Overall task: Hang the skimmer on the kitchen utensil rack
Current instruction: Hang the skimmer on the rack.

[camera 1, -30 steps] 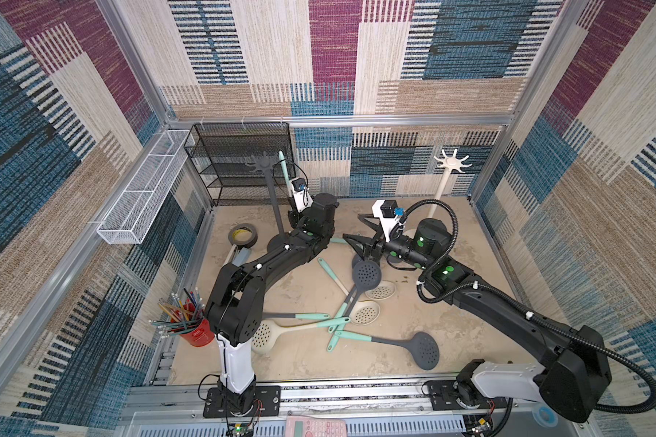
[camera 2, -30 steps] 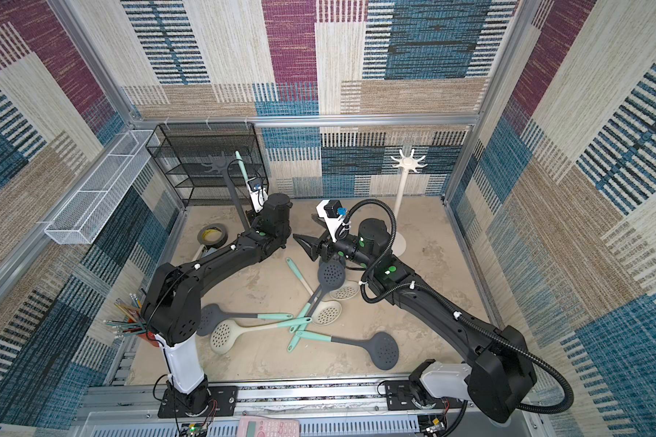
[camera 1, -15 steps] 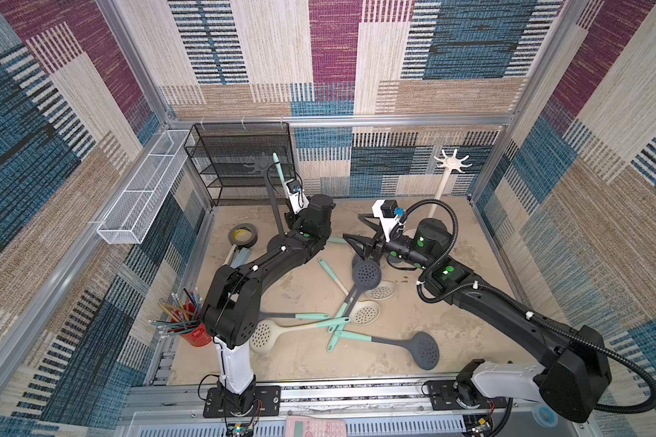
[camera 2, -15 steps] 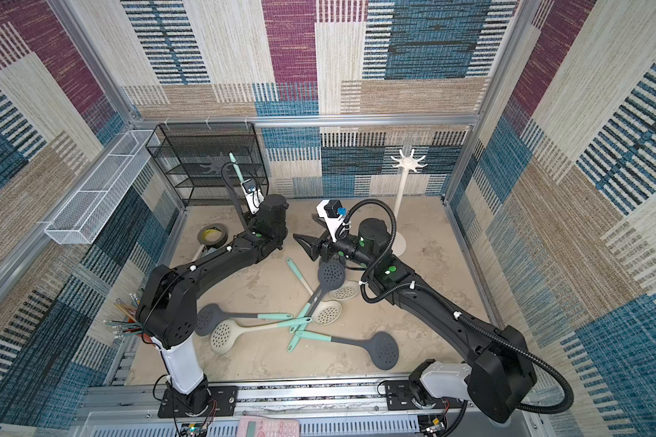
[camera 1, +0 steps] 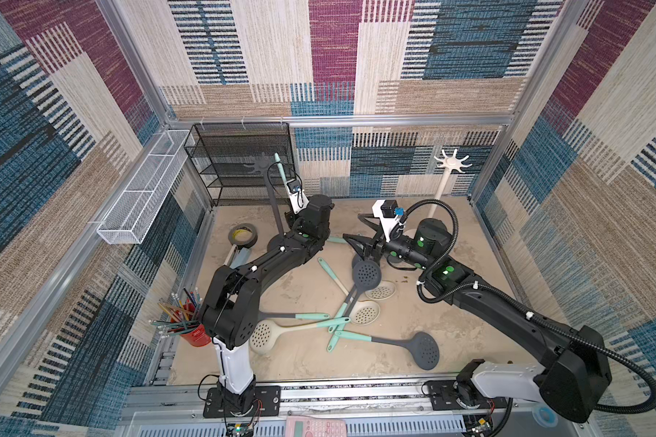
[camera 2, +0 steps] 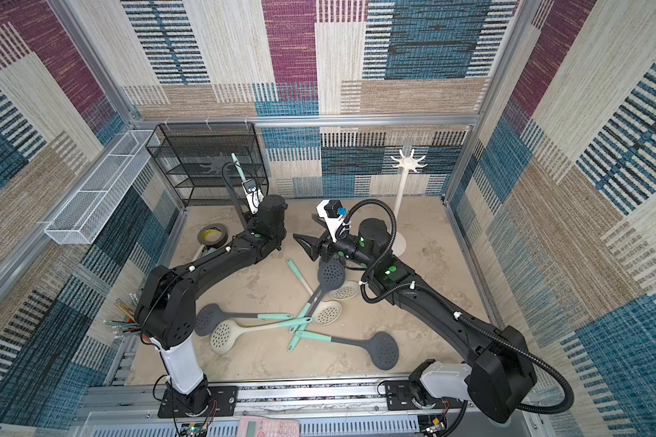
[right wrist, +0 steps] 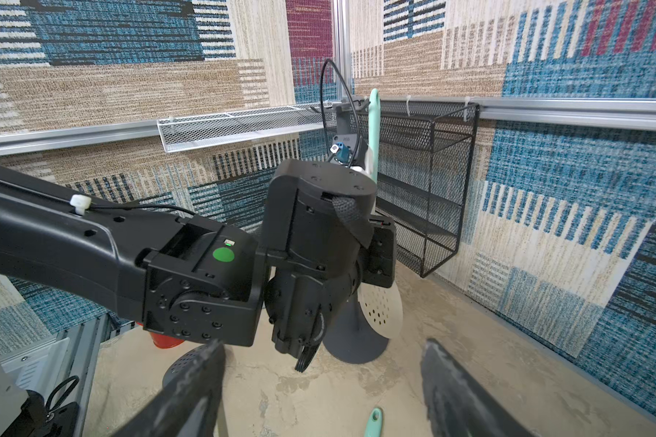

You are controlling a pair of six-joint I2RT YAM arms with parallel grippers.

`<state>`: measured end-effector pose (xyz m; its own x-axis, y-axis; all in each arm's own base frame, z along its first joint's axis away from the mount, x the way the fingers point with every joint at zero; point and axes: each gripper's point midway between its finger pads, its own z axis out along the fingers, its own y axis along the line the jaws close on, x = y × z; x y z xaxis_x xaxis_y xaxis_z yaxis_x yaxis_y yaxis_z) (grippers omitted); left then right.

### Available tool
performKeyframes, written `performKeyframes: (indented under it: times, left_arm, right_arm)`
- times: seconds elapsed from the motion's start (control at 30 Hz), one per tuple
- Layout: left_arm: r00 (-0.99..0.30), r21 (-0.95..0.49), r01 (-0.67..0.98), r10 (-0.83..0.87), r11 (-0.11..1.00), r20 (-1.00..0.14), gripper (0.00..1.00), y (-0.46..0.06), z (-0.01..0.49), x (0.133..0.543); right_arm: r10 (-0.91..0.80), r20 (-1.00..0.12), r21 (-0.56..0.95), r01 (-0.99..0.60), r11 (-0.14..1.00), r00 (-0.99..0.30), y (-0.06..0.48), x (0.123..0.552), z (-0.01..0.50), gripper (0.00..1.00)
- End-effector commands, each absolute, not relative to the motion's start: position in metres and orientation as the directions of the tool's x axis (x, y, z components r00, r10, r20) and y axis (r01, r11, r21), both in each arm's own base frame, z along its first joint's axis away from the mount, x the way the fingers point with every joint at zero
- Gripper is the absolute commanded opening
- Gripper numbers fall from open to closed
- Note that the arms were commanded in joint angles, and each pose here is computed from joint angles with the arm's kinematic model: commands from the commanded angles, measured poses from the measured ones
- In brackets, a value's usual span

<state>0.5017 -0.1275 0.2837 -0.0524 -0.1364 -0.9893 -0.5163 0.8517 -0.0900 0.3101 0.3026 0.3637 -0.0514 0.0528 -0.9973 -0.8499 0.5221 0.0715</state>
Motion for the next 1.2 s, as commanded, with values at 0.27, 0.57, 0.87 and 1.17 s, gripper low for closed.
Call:
performKeyframes:
  times: [0.27, 0.57, 0.87, 1.17]
  left_arm:
    - [-0.035, -0.101, -0.492, -0.135, 0.865, -0.990, 0.00, -0.136, 0.297, 0.516]
    - [-0.043, -0.119, -0.498, -0.161, 0.859, -0.986, 0.00, -0.131, 0.291, 0.517]
    - [-0.052, -0.127, -0.496, -0.176, 0.859, -0.983, 0.00, -0.126, 0.286, 0.514]
    - [-0.028, -0.134, -0.496, -0.169, 0.858, -0.985, 0.00, -0.122, 0.292, 0.510]
  right_arm:
    - [0.064, -0.998, 0.058, -0.846, 0.529, -0.029, 0.301, 0.311, 0.370, 0.82]
    - [0.060, -0.998, 0.059, -0.847, 0.529, -0.032, 0.302, 0.311, 0.367, 0.82]
    - [0.059, -0.998, 0.063, -0.847, 0.528, -0.038, 0.303, 0.312, 0.363, 0.82]
    - [0.063, -0.997, 0.069, -0.846, 0.529, -0.042, 0.304, 0.313, 0.362, 0.82]
